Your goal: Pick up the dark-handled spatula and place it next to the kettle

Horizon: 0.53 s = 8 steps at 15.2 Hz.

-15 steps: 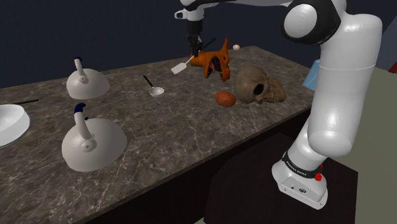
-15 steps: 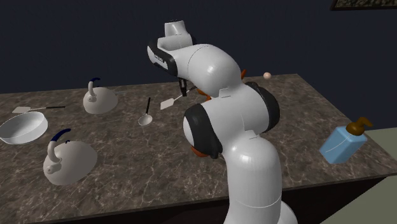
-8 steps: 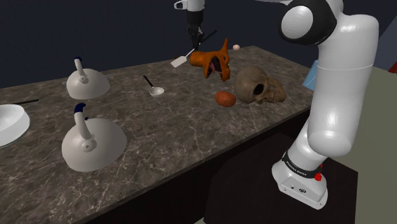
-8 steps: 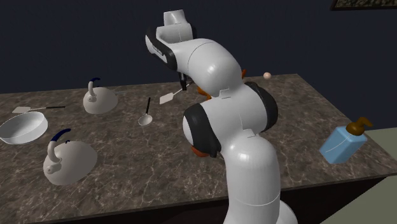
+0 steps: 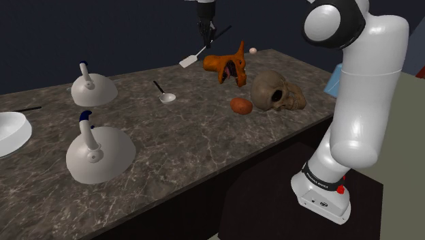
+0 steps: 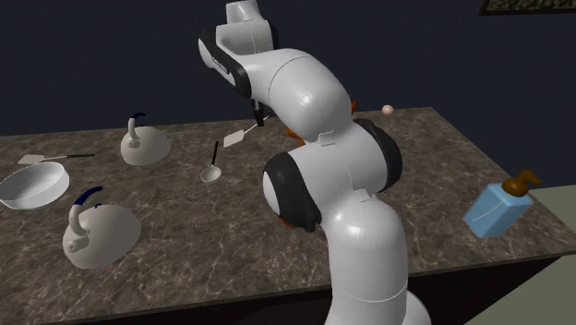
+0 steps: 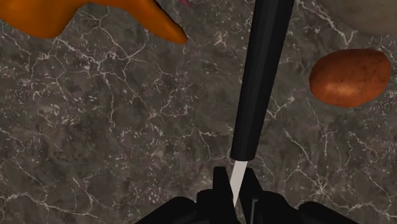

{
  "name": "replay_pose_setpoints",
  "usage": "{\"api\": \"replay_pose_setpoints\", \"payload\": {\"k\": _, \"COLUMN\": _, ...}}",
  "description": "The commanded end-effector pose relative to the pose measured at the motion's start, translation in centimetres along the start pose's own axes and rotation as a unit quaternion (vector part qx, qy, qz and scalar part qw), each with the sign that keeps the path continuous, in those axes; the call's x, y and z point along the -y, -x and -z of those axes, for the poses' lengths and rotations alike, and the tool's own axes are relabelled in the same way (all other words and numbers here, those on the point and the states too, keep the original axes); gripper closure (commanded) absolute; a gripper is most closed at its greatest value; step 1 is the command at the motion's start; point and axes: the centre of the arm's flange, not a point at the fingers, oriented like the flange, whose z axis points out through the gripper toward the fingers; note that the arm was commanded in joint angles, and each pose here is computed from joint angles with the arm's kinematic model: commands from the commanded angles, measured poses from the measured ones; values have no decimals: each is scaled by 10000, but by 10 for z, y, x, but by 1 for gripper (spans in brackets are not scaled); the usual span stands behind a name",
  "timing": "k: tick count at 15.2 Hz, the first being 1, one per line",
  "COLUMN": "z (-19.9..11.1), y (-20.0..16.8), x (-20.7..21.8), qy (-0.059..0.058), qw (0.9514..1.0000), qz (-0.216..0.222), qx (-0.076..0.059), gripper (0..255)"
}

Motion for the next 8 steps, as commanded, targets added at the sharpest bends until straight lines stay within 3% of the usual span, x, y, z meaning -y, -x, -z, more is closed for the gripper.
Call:
{"api": "replay_pose_setpoints", "payload": {"k": 1, "z": -2, "y": -18, "x": 18, "qy": 0, "qw": 10000, "qz": -1, "qx": 2, "gripper": 255}}
{"api": "replay_pose_setpoints", "payload": {"k": 8, "z": 3, "y": -88, "x": 78, "qy": 0, "qw": 10000, "qz": -1, "qx": 2, "gripper": 255}}
